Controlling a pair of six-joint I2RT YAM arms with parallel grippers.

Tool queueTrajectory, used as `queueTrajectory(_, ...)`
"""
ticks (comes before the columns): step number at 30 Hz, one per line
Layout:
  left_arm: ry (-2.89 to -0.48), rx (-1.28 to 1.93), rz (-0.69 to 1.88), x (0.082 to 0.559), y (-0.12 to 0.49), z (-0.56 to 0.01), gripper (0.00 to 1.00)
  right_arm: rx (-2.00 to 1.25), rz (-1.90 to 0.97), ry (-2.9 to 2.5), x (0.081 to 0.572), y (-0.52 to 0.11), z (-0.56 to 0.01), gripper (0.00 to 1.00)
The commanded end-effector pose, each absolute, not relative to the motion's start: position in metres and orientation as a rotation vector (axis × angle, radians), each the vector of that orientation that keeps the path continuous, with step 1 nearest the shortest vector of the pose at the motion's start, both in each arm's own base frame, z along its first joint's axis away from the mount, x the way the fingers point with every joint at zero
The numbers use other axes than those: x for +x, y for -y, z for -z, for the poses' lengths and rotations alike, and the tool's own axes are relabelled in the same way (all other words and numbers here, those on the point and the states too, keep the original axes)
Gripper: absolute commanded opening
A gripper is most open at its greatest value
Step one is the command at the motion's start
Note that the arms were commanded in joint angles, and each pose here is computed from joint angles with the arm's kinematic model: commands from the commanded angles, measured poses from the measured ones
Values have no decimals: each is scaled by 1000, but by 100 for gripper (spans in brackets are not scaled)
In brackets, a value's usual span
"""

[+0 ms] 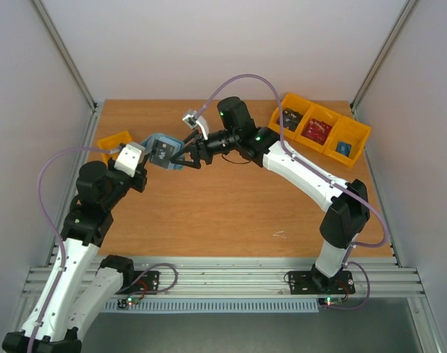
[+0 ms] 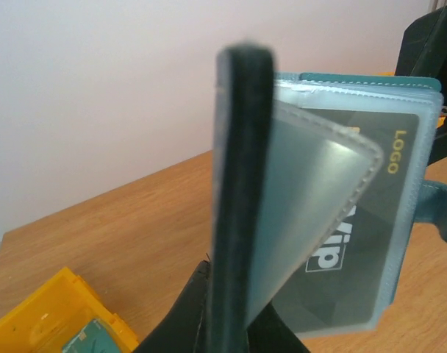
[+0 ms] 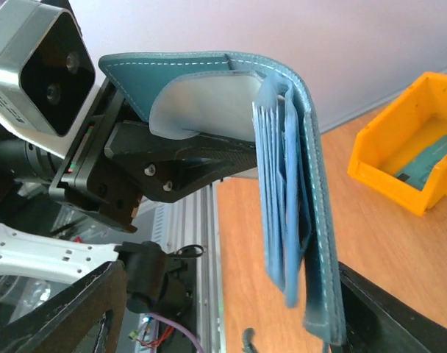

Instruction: Take the credit cards out of the card holder

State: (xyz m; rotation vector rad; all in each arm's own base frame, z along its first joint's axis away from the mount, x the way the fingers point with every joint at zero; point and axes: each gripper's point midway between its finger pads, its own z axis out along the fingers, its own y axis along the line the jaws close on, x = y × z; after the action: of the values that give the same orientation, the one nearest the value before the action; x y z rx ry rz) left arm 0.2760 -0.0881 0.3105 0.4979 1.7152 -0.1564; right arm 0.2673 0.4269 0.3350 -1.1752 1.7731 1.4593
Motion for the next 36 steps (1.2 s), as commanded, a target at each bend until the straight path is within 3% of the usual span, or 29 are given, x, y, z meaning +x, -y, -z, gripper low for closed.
queueTrajectory(1, -1655, 468, 193, 274, 91, -334, 0, -1145, -1432, -1784, 274, -431, -333, 65)
queueTrajectory(5, -1653, 434, 321, 269, 101, -339, 0, -1087, -1414, -1830, 285, -435, -331, 35)
queueTrajectory(11, -1659, 386, 420, 265, 105, -343, 0, -1080, -1424, -1837, 285, -426, -335, 2)
queueTrajectory(13, -1687, 305, 414, 269, 97, -339, 4, -1054, -1432, -1847, 289, -418, -338, 1)
queueTrajectory(17, -1765, -12, 227, 288, 47, -320, 46, -864, -1326, -2015, 326, -389, -324, 1)
queueTrajectory(20, -1790, -39, 193, 289, 40, -310, 55, -731, -1054, -2210, 353, -365, -296, 1)
queueTrajectory(25, -1755, 154, 333, 283, 73, -316, 56, -535, -507, -2436, 380, -317, -262, 1)
queueTrajectory(28, -1655, 456, 582, 259, 126, -328, 38, -559, -360, -2461, 377, -315, -261, 1)
queueTrajectory(31, -1491, 718, 903, 219, 171, -343, 34, -670, -348, -2447, 364, -340, -266, 1)
queueTrajectory(36, -1584, 544, 1048, 236, 174, -333, 29, -957, -655, -2330, 325, -393, -290, 1)
